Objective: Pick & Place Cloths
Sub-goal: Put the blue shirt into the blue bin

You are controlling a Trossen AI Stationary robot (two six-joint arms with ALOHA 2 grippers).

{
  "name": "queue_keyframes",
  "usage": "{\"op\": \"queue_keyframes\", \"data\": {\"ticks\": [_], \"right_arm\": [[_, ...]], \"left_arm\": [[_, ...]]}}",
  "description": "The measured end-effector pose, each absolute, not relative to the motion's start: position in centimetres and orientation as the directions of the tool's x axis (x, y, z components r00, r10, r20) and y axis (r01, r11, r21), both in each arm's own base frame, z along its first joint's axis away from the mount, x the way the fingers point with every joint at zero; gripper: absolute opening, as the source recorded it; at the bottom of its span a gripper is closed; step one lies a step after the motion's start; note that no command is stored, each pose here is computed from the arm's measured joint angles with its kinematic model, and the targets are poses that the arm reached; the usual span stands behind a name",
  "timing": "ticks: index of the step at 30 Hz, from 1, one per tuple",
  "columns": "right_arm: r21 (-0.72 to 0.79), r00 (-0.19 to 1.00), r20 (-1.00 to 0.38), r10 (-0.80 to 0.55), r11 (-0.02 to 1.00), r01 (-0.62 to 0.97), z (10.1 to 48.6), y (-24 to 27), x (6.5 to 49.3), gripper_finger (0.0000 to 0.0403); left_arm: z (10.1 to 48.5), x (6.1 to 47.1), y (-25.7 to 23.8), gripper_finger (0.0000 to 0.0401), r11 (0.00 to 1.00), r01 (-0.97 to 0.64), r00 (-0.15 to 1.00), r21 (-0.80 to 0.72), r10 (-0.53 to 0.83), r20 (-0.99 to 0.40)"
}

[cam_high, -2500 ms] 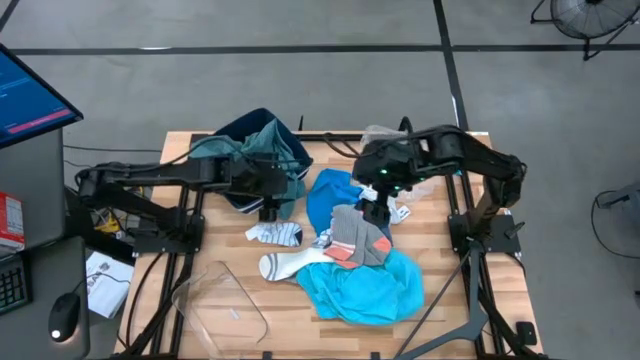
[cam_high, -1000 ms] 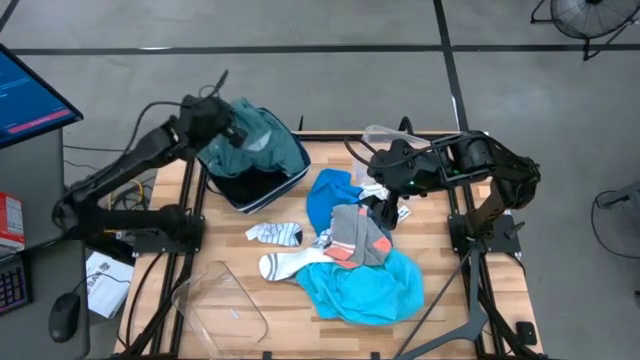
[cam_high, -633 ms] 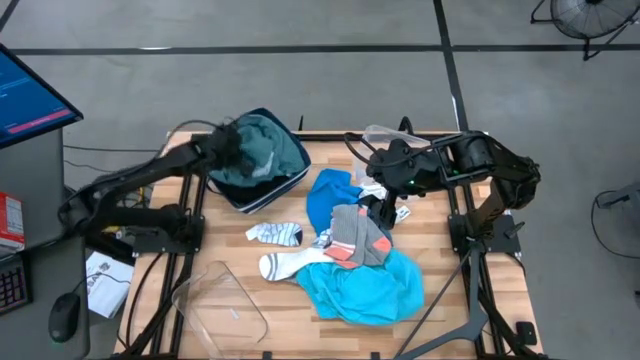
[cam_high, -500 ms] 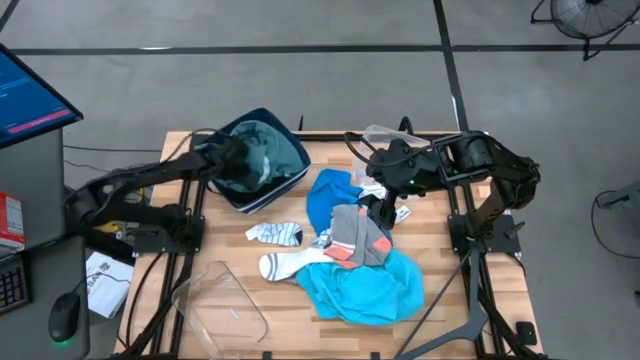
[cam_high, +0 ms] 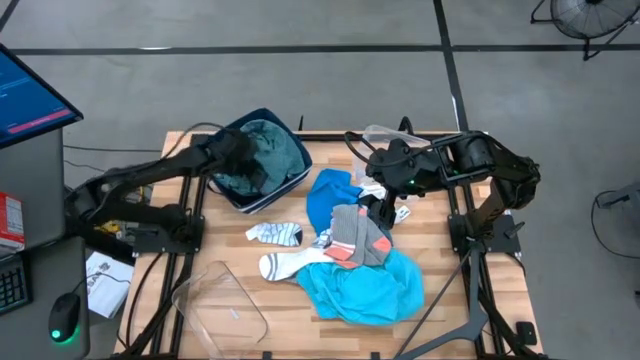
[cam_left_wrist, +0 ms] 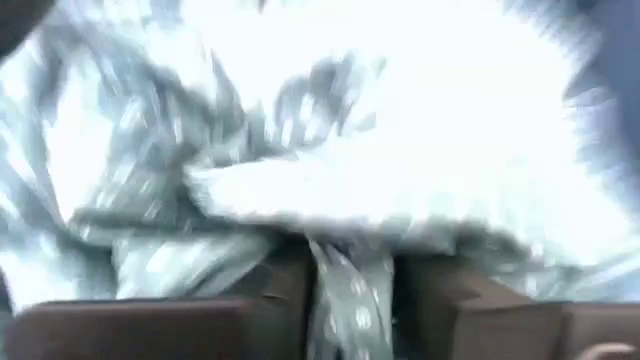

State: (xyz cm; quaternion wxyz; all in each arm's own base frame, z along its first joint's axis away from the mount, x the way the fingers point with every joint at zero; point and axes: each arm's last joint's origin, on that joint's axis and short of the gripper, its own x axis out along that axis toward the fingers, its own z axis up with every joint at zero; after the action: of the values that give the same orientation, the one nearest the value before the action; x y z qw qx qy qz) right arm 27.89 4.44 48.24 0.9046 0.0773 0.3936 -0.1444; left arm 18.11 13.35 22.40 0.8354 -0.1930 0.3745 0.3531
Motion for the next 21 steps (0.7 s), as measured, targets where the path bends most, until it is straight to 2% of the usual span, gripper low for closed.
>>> {"op": "queue_keyframes", "data": {"ticks": [7, 9, 11, 13, 15, 18, 21], "right_arm": [[0.024, 0.648, -0.735, -0.2, 0.947, 0.32, 48.2, 4.4, 27.9, 0.0321], [0.024, 0.648, -0.735, -0.2, 0.947, 0.32, 48.2, 4.4, 27.9, 0.0321], [0.024, 0.647, -0.736, -0.2, 0.947, 0.32, 48.2, 4.4, 27.9, 0.0321], [0.019, 0.647, -0.736, -0.2, 0.949, 0.314, 48.2, 4.4, 27.9, 0.0321], [0.012, 0.647, -0.736, -0.199, 0.952, 0.306, 48.2, 4.4, 27.9, 0.0321], [0.009, 0.647, -0.736, -0.199, 0.953, 0.303, 48.2, 4.4, 27.9, 0.0321], [0.009, 0.647, -0.736, -0.199, 0.953, 0.303, 48.2, 4.4, 27.9, 0.0321]], "left_arm": [[28.7, 16.2, 11.9, 0.0218, 0.665, -0.738, 0.6, -0.116, 0.568, -0.563], [30.3, 14.9, 11.3, 0.0235, 0.586, -0.806, 0.54, -0.089, 0.665, -0.517], [31.6, 13.3, 10.8, 0.0236, 0.464, -0.885, 0.421, -0.032, 0.77, -0.48], [32.1, 12.1, 10.3, 0.022, 0.38, -0.925, 0.326, 0.026, 0.824, -0.464], [32.1, 11.2, 10.0, 0.019, 0.349, -0.934, 0.278, 0.069, 0.837, -0.471], [31.2, 10.3, 10.0, 0.0125, 0.3, -0.949, 0.201, 0.097, 0.812, -0.548], [29.5, 9.9, 10.6, 0.0046, 0.211, -0.969, 0.088, 0.126, 0.777, -0.624]]}}
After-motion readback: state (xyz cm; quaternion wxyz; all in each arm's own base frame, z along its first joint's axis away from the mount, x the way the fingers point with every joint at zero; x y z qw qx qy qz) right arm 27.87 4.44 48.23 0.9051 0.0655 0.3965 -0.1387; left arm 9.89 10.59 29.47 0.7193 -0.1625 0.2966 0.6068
